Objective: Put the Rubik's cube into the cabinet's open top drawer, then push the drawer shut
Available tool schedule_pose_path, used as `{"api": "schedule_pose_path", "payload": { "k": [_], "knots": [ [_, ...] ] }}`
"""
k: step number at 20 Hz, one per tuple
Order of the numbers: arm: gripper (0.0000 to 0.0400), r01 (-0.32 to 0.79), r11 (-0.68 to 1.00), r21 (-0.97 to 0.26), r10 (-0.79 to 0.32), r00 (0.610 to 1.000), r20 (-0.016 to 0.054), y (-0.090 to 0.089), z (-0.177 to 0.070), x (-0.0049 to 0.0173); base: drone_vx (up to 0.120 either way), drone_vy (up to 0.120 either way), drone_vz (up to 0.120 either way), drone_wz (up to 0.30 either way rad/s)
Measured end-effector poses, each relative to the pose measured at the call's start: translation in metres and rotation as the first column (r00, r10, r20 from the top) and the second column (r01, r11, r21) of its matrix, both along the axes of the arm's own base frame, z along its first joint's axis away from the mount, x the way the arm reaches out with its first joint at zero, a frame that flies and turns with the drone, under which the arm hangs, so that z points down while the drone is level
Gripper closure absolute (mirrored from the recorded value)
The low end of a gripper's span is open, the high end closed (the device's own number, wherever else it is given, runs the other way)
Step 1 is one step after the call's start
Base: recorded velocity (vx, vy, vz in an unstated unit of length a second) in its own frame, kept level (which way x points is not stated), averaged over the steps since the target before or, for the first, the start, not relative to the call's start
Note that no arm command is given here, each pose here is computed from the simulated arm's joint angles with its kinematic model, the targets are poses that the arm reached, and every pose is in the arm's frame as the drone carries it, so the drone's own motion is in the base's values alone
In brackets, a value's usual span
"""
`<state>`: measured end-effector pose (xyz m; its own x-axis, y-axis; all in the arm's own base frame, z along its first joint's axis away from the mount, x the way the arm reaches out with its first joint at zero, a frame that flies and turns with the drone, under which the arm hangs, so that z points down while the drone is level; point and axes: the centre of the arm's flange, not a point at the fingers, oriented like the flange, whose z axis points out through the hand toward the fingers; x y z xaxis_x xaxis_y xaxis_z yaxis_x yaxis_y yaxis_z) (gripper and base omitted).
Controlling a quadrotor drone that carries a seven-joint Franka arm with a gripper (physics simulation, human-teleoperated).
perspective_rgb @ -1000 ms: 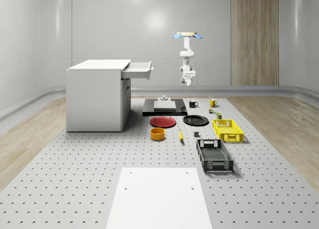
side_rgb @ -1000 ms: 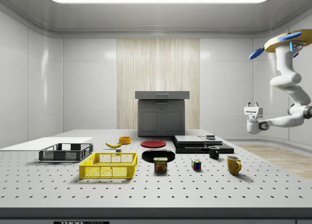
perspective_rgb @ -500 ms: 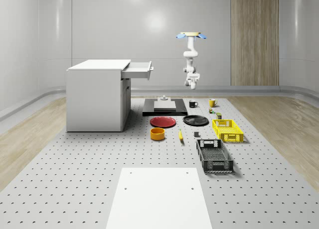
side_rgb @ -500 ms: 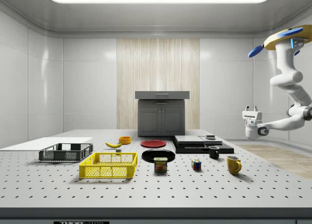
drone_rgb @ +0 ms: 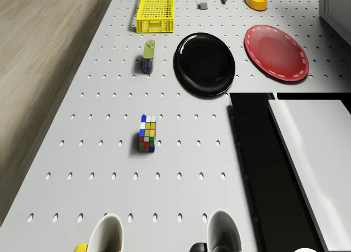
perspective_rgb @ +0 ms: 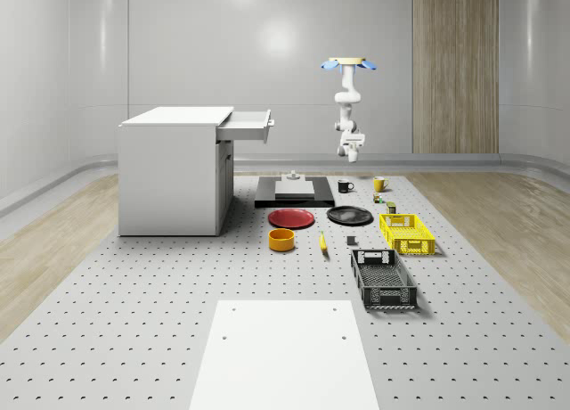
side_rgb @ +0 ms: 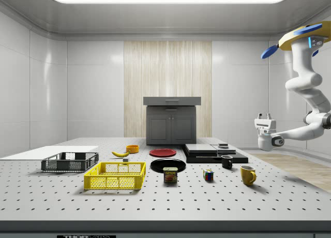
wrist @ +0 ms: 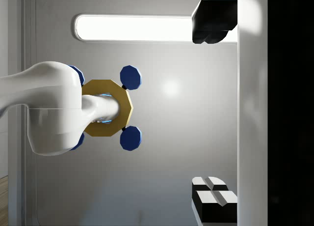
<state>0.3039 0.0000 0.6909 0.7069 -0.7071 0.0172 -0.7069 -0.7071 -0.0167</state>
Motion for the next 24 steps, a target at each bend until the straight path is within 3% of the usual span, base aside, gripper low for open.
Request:
{"api": "schedule_pose_path", "payload": {
  "k": [24],
  "knots": [
    [0.0000, 0.001, 1.000, -0.024, 0.000, 1.000, 0.0182, 0.0023, 0.0004, -0.0018, 0.118, 0.120, 0.000, 0.000]
  ]
}}
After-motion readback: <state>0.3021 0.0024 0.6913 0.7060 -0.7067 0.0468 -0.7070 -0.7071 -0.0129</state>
